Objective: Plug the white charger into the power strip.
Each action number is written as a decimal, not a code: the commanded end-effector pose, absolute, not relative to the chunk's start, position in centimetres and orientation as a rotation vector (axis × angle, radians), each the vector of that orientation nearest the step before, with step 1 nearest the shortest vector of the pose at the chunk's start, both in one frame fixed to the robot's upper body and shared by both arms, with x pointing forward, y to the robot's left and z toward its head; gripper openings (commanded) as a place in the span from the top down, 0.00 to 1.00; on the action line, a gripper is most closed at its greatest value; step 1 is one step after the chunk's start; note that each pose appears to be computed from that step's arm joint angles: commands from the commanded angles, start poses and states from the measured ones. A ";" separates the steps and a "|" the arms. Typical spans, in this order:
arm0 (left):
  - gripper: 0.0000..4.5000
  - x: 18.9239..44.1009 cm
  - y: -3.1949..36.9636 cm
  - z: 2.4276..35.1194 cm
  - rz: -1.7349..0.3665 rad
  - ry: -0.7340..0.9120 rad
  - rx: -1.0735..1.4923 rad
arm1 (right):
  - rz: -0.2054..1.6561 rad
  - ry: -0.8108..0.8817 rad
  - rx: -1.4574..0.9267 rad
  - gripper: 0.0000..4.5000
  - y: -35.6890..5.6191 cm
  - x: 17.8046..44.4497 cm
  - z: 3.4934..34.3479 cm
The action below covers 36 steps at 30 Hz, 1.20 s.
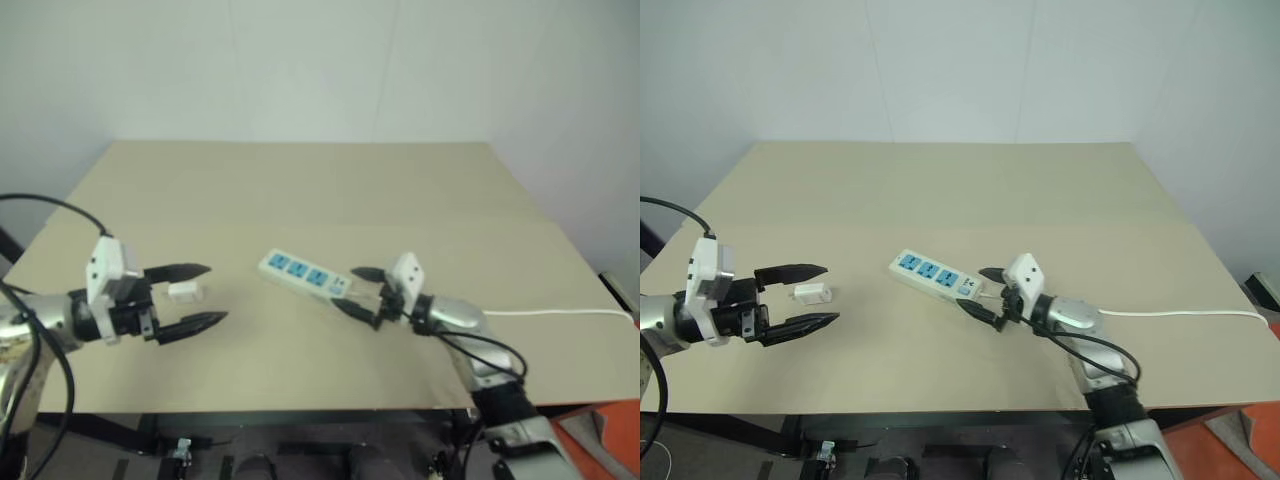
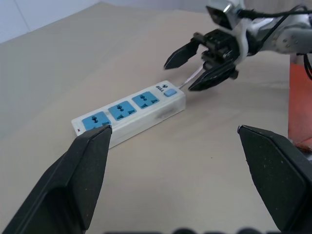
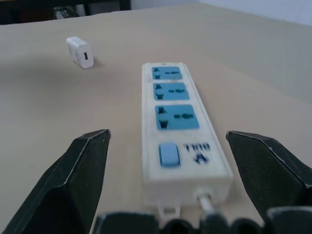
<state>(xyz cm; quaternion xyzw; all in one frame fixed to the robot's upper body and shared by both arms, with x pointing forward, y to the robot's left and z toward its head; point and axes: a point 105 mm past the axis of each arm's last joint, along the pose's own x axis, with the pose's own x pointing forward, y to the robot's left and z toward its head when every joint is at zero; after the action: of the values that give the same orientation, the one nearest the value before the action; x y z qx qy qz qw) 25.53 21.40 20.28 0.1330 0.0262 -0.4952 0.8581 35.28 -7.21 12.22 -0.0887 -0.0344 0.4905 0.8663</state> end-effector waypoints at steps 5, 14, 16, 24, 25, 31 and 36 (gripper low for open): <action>0.00 25.2 21.7 21.1 -1.045 0.032 0.310 | 1.041 -0.080 -0.232 0.00 -6.2 37.2 10.7; 0.00 24.7 22.4 21.1 -1.029 0.035 0.326 | 1.033 -0.122 -0.218 0.00 -6.5 38.2 11.0; 0.00 24.6 22.5 21.1 -1.028 0.035 0.329 | 1.059 -0.112 -0.227 0.00 -6.6 37.9 10.8; 0.00 24.6 22.3 21.1 -1.036 0.030 0.333 | 1.126 0.001 -0.225 0.00 -5.1 37.7 8.5; 0.00 24.7 22.3 21.2 -1.038 0.030 0.333 | 1.128 0.018 -0.216 0.00 -4.8 37.8 8.2; 0.00 24.8 22.3 21.2 -1.039 0.030 0.335 | 1.106 0.063 -0.179 0.24 -3.8 38.2 7.0; 0.00 24.8 22.4 21.2 -1.036 0.033 0.339 | 1.147 -0.012 -0.185 0.24 -3.6 37.6 8.0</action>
<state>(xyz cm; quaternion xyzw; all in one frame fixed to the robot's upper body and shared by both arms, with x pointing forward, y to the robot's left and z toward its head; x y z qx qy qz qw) 24.91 22.29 20.30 0.1414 0.0283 -0.4938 0.8575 38.27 -3.85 8.25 -0.0902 0.0011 0.5279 0.8445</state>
